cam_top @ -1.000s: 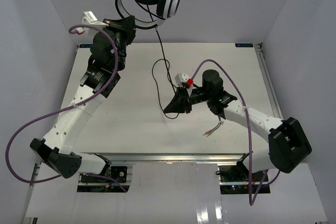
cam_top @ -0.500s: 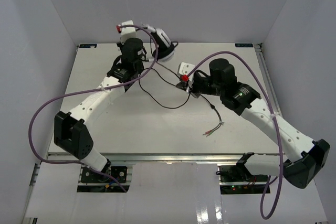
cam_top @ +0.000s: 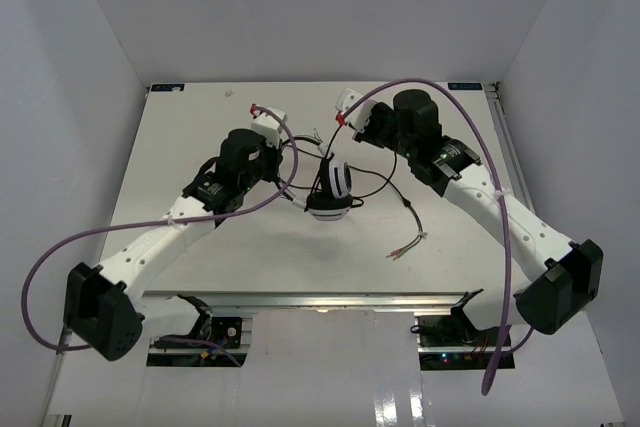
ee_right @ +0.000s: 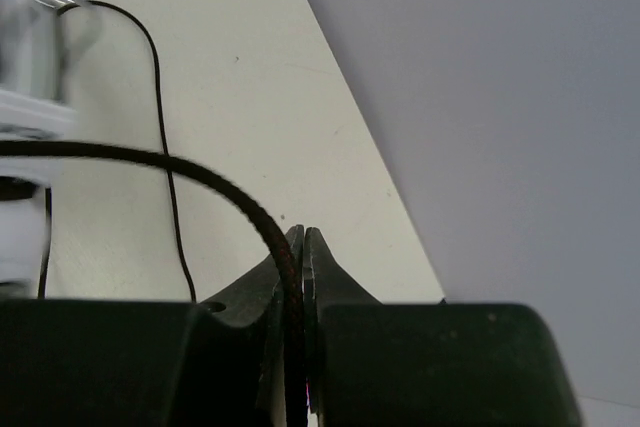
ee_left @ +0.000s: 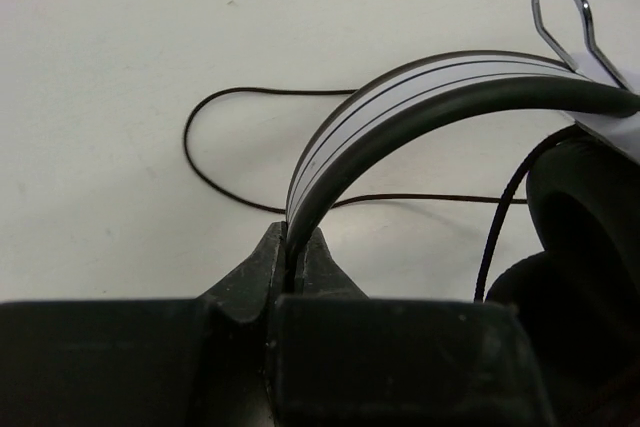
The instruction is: Wrap the headphones
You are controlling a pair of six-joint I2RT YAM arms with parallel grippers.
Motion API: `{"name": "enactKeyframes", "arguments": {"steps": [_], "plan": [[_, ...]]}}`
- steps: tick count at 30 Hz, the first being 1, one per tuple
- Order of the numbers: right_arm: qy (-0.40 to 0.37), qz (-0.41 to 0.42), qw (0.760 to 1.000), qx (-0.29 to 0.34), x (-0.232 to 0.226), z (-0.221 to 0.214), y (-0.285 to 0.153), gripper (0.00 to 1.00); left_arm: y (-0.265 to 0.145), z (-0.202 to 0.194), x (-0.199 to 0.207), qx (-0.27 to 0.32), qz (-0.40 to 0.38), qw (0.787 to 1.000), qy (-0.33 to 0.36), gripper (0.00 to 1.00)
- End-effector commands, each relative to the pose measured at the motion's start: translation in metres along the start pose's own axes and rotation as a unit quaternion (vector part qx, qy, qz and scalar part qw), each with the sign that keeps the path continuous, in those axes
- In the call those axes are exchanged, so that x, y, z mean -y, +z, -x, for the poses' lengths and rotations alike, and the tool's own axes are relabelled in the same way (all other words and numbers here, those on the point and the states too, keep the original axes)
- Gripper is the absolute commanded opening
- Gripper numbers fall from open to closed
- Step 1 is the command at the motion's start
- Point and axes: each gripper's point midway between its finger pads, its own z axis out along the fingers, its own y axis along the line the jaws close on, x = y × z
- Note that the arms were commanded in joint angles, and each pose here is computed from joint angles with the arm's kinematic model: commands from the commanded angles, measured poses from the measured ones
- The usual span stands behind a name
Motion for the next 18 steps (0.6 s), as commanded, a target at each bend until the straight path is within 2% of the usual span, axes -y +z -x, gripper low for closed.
{"name": "enactKeyframes", "arguments": {"steps": [1,5,8,10,11,13,15,16,18], "plan": [[0.094,-0.002,0.995,0.038,0.025,-0.021,0.01,0.08,-0.07,0.08,0.043,0.144,-0.143,0.979,-0.032,0.0],[0.194,0.113,0.968,0.109,-0.004,-0.028,0.01,0.08,-0.103,0.123,0.05,0.195,-0.171,0.96,-0.104,0.0],[0.247,0.228,0.919,0.204,-0.043,-0.009,-0.004,0.08,-0.119,0.154,0.054,0.231,-0.191,0.938,-0.175,0.0],[0.304,0.294,0.875,0.235,-0.064,0.005,-0.017,0.08,-0.134,0.181,0.065,0.262,-0.238,0.907,-0.227,0.0],[0.325,0.327,0.85,0.255,-0.071,0.014,-0.026,0.09,-0.137,0.19,0.071,0.263,-0.26,0.894,-0.253,0.0],[0.341,0.372,0.815,0.285,-0.081,0.028,-0.042,0.11,-0.142,0.208,0.082,0.267,-0.301,0.866,-0.297,0.0],[0.322,0.393,0.8,0.318,-0.088,0.037,-0.051,0.13,-0.144,0.227,0.088,0.275,-0.335,0.833,-0.345,0.0],[0.348,0.413,0.781,0.313,-0.094,0.042,-0.058,0.16,-0.139,0.233,0.09,0.276,-0.343,0.821,-0.365,0.0],[0.354,0.426,0.766,0.326,-0.097,0.05,-0.064,0.21,-0.136,0.25,0.086,0.29,-0.344,0.798,-0.4,0.0]]}}
